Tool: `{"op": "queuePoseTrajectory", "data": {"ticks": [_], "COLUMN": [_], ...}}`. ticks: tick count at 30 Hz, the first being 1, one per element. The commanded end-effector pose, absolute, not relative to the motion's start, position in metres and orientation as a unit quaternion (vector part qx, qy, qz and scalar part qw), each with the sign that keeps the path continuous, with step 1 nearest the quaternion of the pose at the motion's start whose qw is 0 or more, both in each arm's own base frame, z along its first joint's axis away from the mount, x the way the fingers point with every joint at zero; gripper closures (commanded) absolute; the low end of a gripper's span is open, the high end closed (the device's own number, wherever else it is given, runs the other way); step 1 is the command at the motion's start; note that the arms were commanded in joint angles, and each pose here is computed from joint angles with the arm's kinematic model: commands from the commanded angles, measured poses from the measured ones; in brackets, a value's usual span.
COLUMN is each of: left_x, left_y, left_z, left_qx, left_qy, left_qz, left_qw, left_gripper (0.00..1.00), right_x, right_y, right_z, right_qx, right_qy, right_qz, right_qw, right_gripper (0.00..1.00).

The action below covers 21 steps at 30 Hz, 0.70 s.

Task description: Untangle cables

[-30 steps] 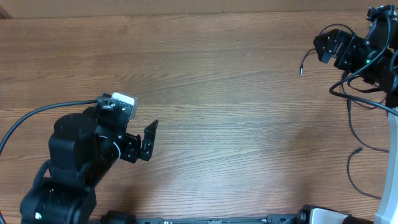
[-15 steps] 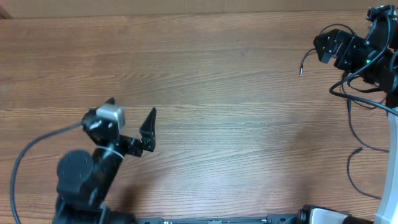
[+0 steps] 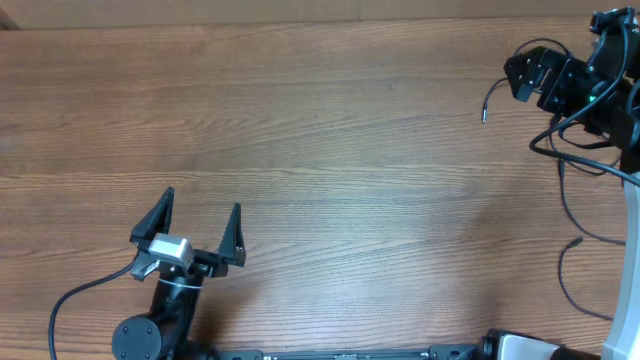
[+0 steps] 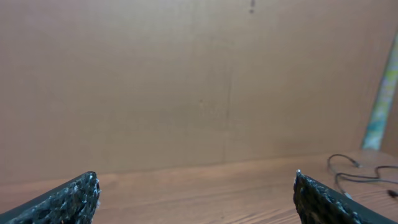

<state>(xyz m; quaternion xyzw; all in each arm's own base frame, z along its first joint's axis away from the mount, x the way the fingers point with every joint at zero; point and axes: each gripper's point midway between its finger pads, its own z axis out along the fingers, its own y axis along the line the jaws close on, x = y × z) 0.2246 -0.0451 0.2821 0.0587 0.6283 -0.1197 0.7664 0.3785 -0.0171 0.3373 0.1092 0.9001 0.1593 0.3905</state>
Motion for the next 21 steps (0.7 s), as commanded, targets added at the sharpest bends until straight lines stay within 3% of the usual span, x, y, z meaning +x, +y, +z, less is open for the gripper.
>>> {"op": "queuePoseTrajectory", "data": {"ticks": [1,21], "left_x": [0.225,0.247], "left_y": [-0.037,0.008], "left_z": [0.269,0.169], "left_qx": [0.057,-0.078], "left_qy": [0.625,0.711], "left_qz": [-0.095,-0.058], "left_qw": [0.772,0.696], "left_gripper": [0.01,0.0], "right_x": [0.378,0.378], "right_y": [-0.017,-0.017], "right_z": [0.342,0.342], "right_qx": [0.104,0.104], "right_qy": [0.898,0.898], "right_qz": [0.156,0.156], "right_qw": [0.397,0.397], "right_gripper": [0.0,0.0]}}
